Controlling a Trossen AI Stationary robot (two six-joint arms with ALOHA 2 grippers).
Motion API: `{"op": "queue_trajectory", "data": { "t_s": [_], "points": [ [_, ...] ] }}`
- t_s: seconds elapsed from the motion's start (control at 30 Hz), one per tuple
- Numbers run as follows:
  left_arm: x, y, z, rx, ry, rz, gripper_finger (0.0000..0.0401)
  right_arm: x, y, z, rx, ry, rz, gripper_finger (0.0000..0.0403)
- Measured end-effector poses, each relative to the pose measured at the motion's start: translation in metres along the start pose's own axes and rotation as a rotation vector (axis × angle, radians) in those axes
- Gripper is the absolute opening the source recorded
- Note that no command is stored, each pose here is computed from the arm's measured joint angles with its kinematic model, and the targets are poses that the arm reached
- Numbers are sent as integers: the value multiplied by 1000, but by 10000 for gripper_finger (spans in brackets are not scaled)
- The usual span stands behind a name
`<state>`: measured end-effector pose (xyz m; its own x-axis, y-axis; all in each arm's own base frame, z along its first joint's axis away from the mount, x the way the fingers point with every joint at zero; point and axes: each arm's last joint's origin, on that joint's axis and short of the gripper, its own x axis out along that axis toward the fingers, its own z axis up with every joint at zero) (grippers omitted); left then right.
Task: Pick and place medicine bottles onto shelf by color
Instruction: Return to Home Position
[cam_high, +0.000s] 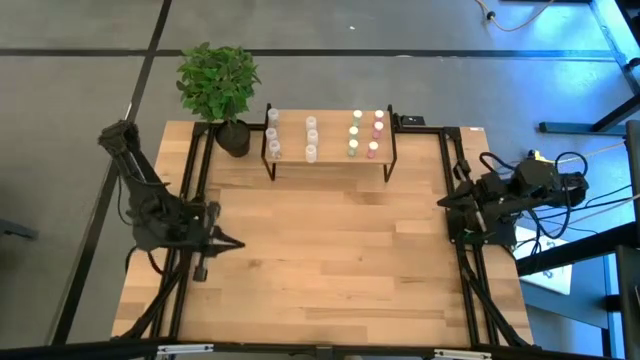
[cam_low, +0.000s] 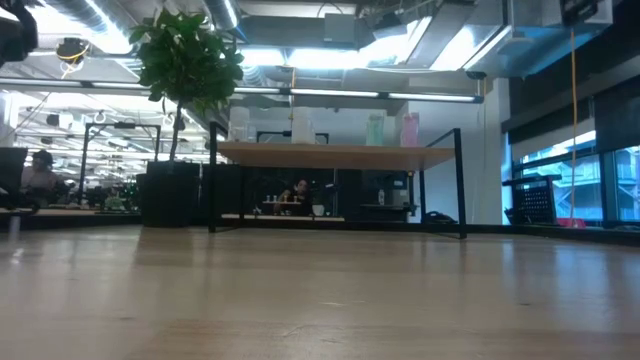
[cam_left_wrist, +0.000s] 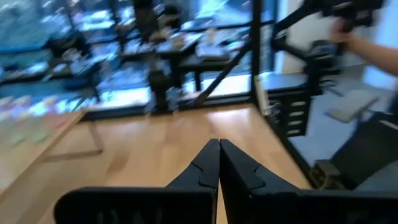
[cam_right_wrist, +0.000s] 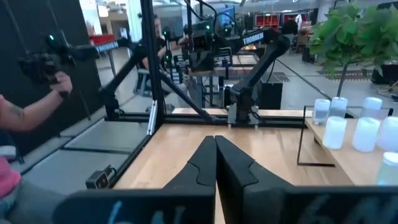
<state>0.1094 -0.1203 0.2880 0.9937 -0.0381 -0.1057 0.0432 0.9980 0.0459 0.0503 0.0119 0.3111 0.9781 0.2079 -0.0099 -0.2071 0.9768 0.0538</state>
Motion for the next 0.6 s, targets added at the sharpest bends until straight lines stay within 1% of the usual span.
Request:
{"op": "queue_trajectory", "data": {
  "t_s": [0.1, 0.27, 0.33, 0.6],
  "points": [
    [7, 3, -7, 34, -56, -71, 0, -7, -1, -12, 28, -27, -6, 2],
    [11, 19, -25, 25, -98, -52, 0, -11, -3, -37, 77, -43, -24, 2],
    [10, 26, -31, 17, -104, -48, 0, -9, -3, -38, 74, -26, -26, 2],
    [-2, 48, -47, -10, -163, -47, 0, -10, -3, -36, 69, -44, -30, 2]
  ]
}}
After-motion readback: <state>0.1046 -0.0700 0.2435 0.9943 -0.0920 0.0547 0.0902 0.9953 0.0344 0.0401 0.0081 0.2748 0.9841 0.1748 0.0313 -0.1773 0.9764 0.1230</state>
